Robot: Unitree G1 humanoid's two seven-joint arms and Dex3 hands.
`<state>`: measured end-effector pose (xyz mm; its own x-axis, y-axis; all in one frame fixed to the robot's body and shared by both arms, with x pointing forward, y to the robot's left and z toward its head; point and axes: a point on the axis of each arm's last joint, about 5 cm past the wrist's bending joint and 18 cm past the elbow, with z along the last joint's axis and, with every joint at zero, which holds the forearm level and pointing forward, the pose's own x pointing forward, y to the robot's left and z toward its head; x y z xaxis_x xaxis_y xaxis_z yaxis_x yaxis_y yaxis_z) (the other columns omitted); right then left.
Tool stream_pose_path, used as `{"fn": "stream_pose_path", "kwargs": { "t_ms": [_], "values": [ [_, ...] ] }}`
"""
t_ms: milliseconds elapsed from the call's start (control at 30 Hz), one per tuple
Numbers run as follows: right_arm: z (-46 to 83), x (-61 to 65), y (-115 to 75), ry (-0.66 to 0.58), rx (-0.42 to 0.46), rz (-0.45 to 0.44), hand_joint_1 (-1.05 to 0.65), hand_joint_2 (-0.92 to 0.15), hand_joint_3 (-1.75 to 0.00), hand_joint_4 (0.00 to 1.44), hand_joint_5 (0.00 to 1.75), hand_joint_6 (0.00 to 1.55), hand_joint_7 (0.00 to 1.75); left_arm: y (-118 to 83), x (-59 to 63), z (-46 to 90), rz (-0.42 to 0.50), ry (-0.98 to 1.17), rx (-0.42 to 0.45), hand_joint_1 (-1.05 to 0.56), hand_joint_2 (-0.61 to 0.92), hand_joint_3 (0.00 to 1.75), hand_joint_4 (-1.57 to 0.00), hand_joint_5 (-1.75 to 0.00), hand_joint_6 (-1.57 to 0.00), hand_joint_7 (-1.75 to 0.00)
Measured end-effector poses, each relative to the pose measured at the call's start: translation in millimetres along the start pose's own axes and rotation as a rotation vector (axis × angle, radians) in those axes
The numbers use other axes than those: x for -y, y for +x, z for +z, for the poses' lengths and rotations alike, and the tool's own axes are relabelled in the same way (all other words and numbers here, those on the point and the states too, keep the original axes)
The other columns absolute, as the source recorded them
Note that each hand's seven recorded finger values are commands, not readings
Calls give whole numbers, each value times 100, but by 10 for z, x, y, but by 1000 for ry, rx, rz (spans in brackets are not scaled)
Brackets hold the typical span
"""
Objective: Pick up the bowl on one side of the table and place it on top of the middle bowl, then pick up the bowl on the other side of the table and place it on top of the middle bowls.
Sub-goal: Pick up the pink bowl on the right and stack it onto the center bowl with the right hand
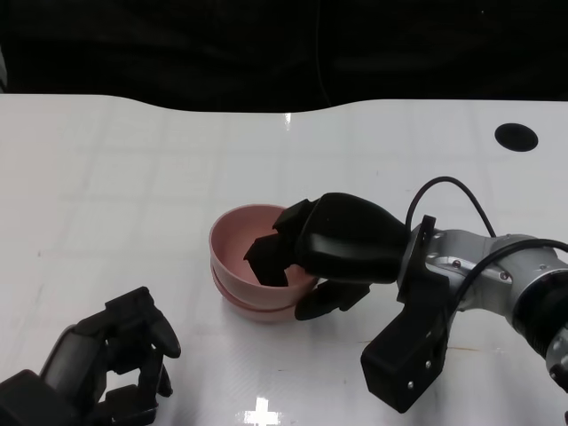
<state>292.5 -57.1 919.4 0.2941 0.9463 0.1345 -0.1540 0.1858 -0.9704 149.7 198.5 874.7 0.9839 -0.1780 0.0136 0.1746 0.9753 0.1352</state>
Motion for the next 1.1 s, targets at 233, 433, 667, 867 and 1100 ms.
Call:
{"fn": "stream_pose_path", "kwargs": {
  "t_ms": [233, 433, 667, 867, 1100],
  "values": [
    [19, -86, 15, 2, -6, -7, -24, -84, -25, 86, 175, 66, 175, 4, 13, -1, 2, 11, -5, 17, 66, 111, -70, -175, -58, -174],
    [1, -116, 9, -27, -28, 23, -22, -84, -22, 86, 175, 65, 175, 12, 14, -2, 0, 18, -6, 17, 66, 111, -70, -175, -58, -174],
    [-39, -51, 48, -68, -41, 28, -16, -84, -20, 85, 175, 62, 175, 19, 16, -6, 0, 17, -8, 18, 67, 109, -69, -175, -58, -174],
    [-53, -38, 74, -83, -54, 50, -16, -83, -18, 85, 175, 63, 175, 20, 24, -19, 3, 1, -10, 20, 68, 108, -70, -175, -58, -174],
    [-65, -53, 78, -91, -84, 49, -23, -85, -17, 87, 169, 69, 157, 21, 28, -32, 3, -1, -16, 19, 68, 109, -70, -175, -58, -174]
  ]
}}
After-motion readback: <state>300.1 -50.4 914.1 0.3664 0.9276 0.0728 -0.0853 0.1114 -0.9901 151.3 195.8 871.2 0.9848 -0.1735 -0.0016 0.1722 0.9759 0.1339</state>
